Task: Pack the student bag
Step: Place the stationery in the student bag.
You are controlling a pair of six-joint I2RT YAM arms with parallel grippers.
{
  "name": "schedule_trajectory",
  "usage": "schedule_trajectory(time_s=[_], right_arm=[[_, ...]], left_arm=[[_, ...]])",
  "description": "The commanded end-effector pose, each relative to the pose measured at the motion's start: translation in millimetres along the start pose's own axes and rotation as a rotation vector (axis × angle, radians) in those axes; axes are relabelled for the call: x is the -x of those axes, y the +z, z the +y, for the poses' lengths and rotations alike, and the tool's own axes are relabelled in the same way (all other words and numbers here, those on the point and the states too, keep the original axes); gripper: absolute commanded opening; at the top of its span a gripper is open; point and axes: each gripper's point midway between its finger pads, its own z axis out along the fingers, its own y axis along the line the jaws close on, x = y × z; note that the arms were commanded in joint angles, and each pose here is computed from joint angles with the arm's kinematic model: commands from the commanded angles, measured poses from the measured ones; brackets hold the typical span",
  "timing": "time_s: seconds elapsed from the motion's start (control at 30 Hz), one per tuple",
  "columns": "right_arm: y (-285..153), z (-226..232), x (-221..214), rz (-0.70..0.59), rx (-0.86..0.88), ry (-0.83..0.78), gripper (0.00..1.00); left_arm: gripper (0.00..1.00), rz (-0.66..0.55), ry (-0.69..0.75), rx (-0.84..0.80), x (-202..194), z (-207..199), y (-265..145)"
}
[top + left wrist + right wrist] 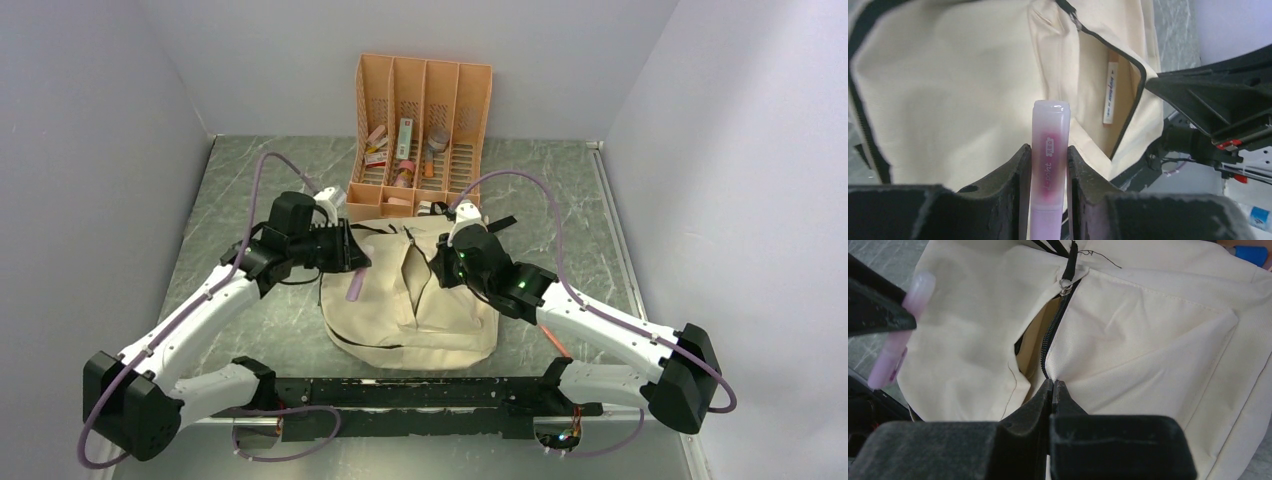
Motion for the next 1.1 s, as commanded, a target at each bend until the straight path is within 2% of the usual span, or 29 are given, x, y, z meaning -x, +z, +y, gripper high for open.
schedule_trajectory(time_s=[0.0,0.23,0.7,1.07], right_arm=[[-7,-3,22,-0.081,-0.021,0.039,0.0],[-9,-4,18,-0.075,-0.023,0.065,0.0],[-11,0,16,-0.07,0.011,0.04,0.0],[-14,4,14,-0.073,0.042,0.054,0.0]], left_arm=[[0.05,0.011,-0.024,-0.085,-7,-28,3],[0.05,0.037,-0.013,-0.119,-18,-57,28],[0.05,0.065,-0.005,-0.12,-22,-81,83],[0.05,-0.052,-0.071,-0.12,1,-89,117]])
